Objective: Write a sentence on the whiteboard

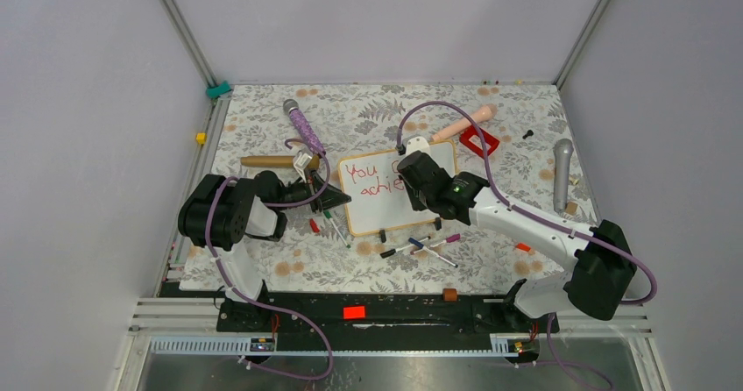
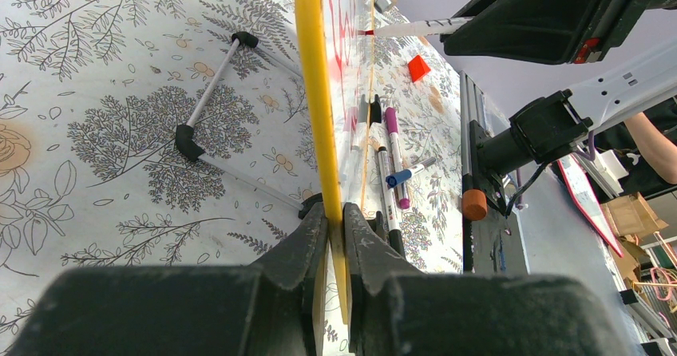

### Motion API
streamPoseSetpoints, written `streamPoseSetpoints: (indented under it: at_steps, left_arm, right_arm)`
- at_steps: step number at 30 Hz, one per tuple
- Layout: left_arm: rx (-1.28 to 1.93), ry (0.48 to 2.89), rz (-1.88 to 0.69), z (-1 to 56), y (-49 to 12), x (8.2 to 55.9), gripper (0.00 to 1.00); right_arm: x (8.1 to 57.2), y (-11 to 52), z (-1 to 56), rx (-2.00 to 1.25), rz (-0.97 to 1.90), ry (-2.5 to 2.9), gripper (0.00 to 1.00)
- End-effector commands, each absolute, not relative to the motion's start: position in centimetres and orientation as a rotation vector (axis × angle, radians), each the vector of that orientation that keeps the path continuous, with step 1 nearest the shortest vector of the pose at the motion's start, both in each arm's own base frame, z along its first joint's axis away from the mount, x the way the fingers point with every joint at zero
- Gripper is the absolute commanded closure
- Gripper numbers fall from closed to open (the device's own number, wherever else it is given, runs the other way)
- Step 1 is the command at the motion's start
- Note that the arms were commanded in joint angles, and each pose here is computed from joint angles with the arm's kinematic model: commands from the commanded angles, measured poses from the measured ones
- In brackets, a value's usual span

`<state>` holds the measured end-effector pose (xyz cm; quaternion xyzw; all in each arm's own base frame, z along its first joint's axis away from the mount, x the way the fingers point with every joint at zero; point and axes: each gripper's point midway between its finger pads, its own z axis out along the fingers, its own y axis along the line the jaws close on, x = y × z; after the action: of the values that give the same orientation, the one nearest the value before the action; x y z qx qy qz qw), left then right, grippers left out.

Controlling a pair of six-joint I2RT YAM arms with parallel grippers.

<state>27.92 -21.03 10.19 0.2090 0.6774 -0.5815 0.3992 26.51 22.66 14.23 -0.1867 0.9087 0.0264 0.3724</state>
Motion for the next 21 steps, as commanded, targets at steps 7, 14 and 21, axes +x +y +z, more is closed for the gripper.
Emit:
streamPoseSetpoints:
  at_steps: [7,14,21]
  left_arm:
    - [0.632,1.59,-1.374,11.6,-20.9,28.7,1.0]
    - [0.631,1.588,-1.371,11.7,-20.8,28.8,1.0]
    - [0.628,1.589,-1.369,11.7,-20.8,28.8,1.0]
  right_arm:
    - [28.4,22.1,15.1,-0.434,0.016,2.311,1.0]
    - [29.6,22.0,16.2,-0.428,0.011,2.289,1.0]
    - [30.3,21.8,16.9,-0.42,0.018,2.28,1.0]
